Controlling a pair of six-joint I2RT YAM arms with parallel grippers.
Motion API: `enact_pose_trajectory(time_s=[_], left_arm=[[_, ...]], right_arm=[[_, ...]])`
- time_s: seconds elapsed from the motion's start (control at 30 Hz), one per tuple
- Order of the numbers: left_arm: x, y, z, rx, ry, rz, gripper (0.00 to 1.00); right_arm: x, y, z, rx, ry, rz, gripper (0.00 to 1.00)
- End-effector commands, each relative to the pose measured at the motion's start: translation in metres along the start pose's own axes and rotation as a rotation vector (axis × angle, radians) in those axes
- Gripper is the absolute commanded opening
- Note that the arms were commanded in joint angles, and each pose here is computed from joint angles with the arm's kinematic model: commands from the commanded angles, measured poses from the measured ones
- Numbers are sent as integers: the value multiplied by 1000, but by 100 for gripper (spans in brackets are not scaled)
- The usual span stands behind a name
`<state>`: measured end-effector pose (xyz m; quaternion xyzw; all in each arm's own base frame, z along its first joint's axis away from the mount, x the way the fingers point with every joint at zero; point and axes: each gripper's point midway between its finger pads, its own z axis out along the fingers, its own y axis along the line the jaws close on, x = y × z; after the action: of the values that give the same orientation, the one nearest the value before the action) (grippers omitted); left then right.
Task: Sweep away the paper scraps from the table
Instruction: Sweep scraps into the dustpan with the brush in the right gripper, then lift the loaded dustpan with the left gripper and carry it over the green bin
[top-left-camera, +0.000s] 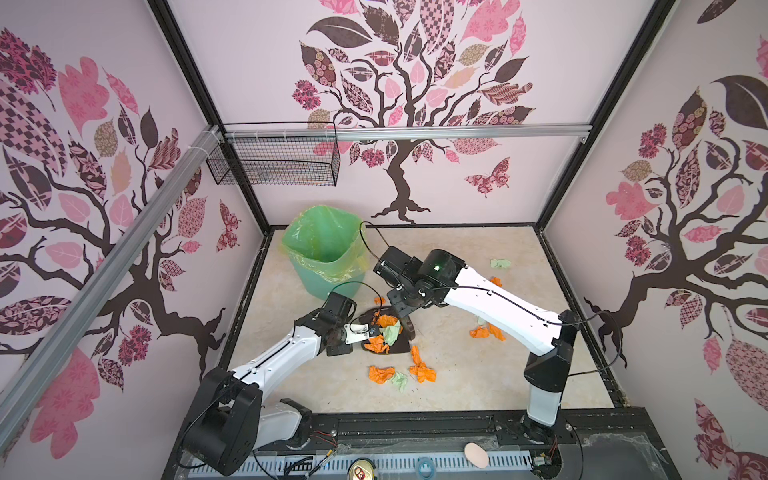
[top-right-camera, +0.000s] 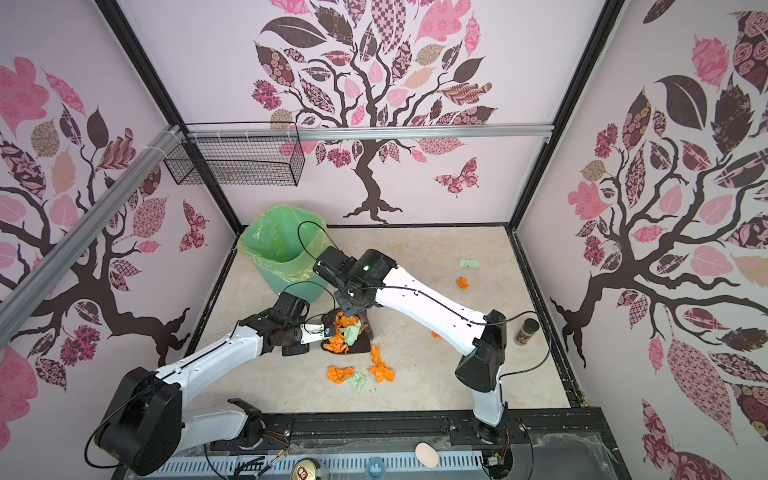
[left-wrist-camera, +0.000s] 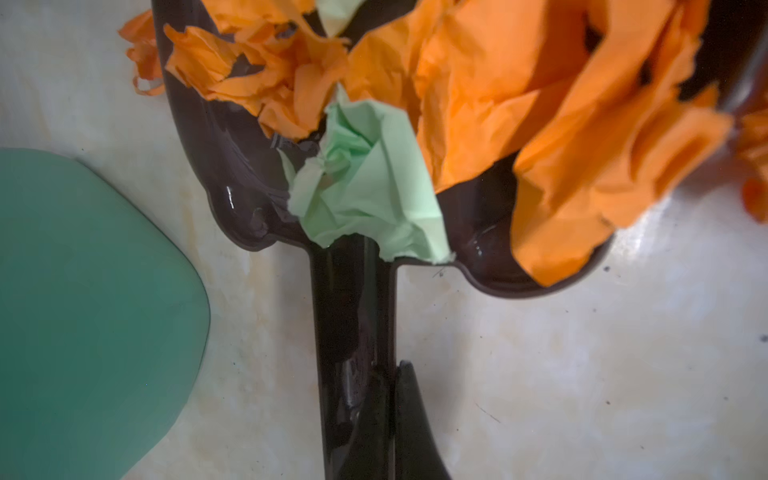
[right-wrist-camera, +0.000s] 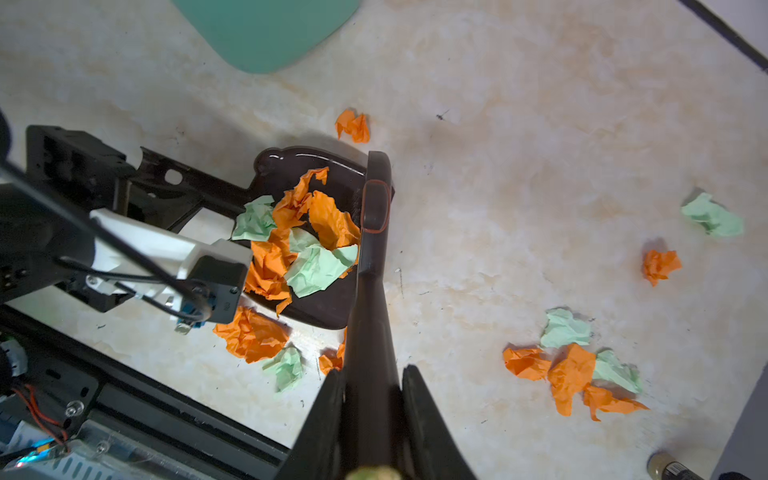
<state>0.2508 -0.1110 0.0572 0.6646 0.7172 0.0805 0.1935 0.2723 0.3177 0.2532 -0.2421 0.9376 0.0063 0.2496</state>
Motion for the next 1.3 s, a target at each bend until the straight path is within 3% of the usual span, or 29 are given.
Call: enact_pose_trajectory(time_s=[0.0,0.33,0.83,1.27], left_arm=[[-14,12,-19,-31,-61,-23,0],[-23,25,-48,-81,-108,-54,0],[-30,40,-136,-91,-127,-32,0],[-8,39,-203,-62,1,59,0]], right_arm=[[-7,-65,-45,144,-107,80,0],[19,-125,-64,224,-134,155,0],[44,-130,-34,188,-85,158,0],[51,-125,-16,167,-63,139,0]])
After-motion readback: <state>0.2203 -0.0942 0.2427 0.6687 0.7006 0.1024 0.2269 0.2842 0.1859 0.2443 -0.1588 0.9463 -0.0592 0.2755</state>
